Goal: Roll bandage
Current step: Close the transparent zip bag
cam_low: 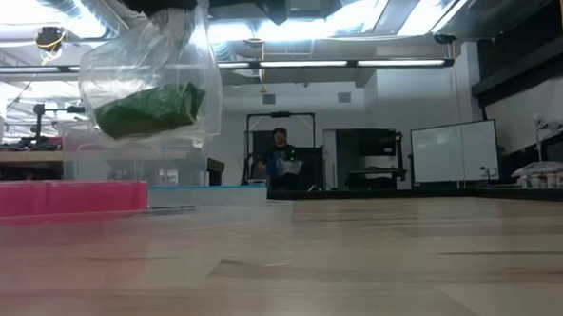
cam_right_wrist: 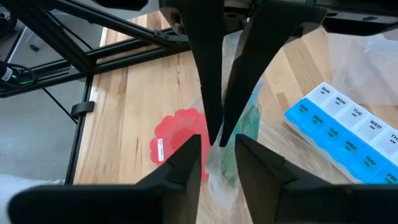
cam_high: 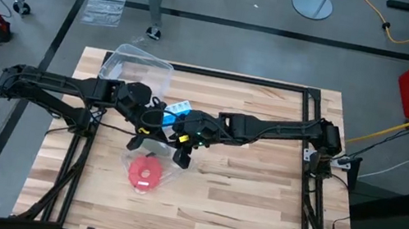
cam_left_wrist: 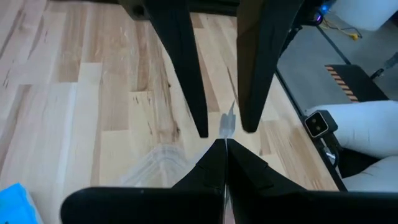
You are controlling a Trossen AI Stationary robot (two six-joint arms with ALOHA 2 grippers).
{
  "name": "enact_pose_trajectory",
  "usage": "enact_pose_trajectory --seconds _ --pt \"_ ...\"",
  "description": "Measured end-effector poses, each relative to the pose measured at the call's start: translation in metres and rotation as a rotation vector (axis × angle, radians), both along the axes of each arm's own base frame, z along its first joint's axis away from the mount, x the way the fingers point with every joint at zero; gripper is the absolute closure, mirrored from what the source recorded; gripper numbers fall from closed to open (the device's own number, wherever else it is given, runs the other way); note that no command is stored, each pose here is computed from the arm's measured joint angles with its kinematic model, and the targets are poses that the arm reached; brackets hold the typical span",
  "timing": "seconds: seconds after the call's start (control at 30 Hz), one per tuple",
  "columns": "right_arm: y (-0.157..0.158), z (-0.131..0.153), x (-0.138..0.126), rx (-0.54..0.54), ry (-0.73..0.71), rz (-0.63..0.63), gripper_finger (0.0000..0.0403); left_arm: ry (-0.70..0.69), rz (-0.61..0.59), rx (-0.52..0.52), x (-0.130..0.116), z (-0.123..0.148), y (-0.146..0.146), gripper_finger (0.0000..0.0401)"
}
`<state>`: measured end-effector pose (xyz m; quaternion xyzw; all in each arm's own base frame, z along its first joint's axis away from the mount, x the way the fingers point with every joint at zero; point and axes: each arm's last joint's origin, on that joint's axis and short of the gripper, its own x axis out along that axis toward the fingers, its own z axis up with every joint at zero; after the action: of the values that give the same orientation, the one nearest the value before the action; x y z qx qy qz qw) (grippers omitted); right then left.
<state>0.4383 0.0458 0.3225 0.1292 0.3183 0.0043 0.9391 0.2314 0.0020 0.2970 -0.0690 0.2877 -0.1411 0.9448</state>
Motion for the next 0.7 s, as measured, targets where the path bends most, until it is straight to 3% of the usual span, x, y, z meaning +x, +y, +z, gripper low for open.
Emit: enact_pose_trajectory --seconds 0.33,0.7 --pt "0.0002 -0.0011 -0.0002 -0.001 0.007 0.0 0.0339 0.004 0.003 -0.005 -0.0001 -0.0001 0.0 0.0401" --pt "0.0005 -0.0016 -0.0005 0.002 0.012 0.005 0.0343 -0.026 0.004 -0.007 0.0012 0.0025 0.0 0.0401"
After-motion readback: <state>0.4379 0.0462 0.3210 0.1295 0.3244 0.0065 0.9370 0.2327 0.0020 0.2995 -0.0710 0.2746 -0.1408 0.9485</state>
